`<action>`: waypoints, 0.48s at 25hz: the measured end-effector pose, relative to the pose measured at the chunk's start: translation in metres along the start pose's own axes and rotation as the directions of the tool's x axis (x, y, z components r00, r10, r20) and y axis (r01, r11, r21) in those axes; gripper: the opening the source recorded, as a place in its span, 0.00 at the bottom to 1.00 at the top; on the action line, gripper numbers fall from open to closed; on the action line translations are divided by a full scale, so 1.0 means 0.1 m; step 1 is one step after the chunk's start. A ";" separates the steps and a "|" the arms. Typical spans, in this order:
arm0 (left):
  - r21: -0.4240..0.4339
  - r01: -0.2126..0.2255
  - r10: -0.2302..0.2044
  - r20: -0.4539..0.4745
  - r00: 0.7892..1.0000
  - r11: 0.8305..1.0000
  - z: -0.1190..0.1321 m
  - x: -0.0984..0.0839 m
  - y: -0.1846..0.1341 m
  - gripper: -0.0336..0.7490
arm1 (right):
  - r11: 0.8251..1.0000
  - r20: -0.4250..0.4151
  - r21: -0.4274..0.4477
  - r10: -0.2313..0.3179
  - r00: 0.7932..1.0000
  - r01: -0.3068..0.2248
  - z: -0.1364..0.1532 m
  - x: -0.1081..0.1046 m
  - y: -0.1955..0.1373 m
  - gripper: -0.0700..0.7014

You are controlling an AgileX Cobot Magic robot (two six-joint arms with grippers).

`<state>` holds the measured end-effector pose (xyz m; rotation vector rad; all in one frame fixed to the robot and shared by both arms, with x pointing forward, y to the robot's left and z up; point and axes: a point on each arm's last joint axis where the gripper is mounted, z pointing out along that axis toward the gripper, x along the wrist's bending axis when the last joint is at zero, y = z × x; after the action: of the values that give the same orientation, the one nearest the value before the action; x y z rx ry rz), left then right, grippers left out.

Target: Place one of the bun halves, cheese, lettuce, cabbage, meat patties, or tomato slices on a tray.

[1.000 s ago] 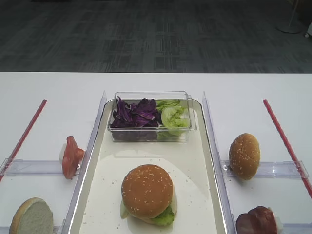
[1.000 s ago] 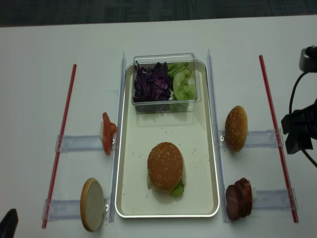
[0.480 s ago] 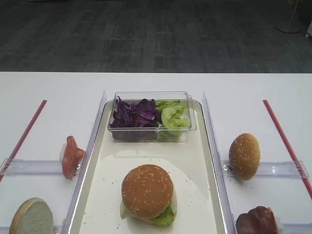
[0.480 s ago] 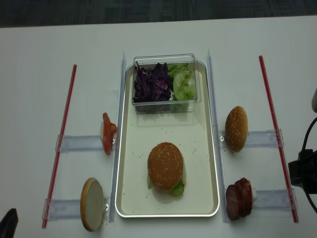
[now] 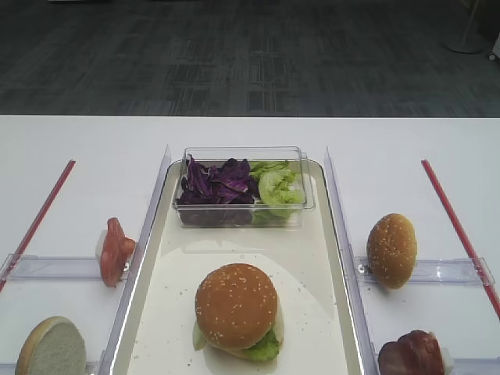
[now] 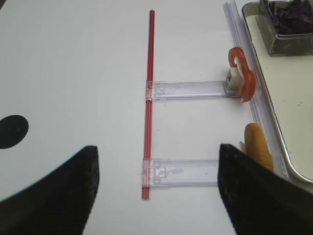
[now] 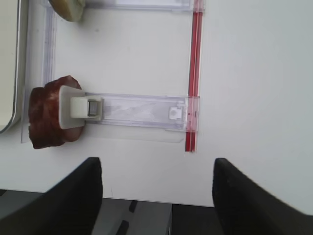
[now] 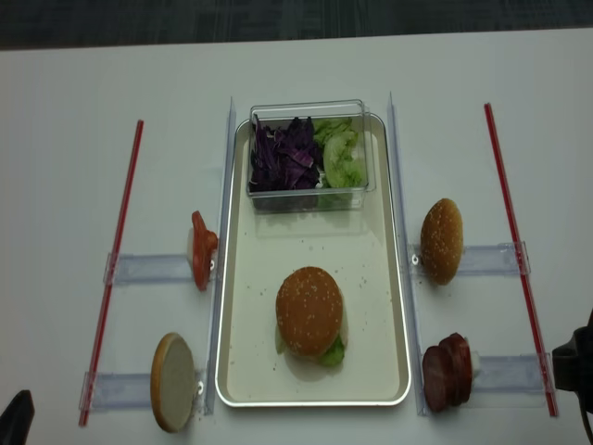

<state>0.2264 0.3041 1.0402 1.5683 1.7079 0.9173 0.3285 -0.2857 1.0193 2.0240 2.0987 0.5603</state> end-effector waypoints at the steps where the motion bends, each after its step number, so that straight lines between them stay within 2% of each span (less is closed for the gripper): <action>1: 0.000 0.000 0.000 0.000 1.000 1.000 0.00 0.00 0.00 0.65 | 1.000 0.002 -0.018 -0.004 1.000 0.004 -0.03 0.00 -0.02 0.75; 6: 0.000 0.000 0.000 0.000 1.000 1.000 0.00 0.00 0.00 0.65 | 0.993 0.011 -0.117 -0.024 1.000 0.025 -0.17 0.02 -0.14 0.75; 12: 0.000 0.000 0.000 0.000 1.000 1.000 0.00 0.00 0.00 0.65 | 0.968 0.020 -0.245 -0.048 0.999 0.051 -0.31 0.05 -0.29 0.74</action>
<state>0.2264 0.3041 1.0402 1.5683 1.7079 0.9173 0.2891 -0.2860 1.0373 1.8285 1.9560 0.7545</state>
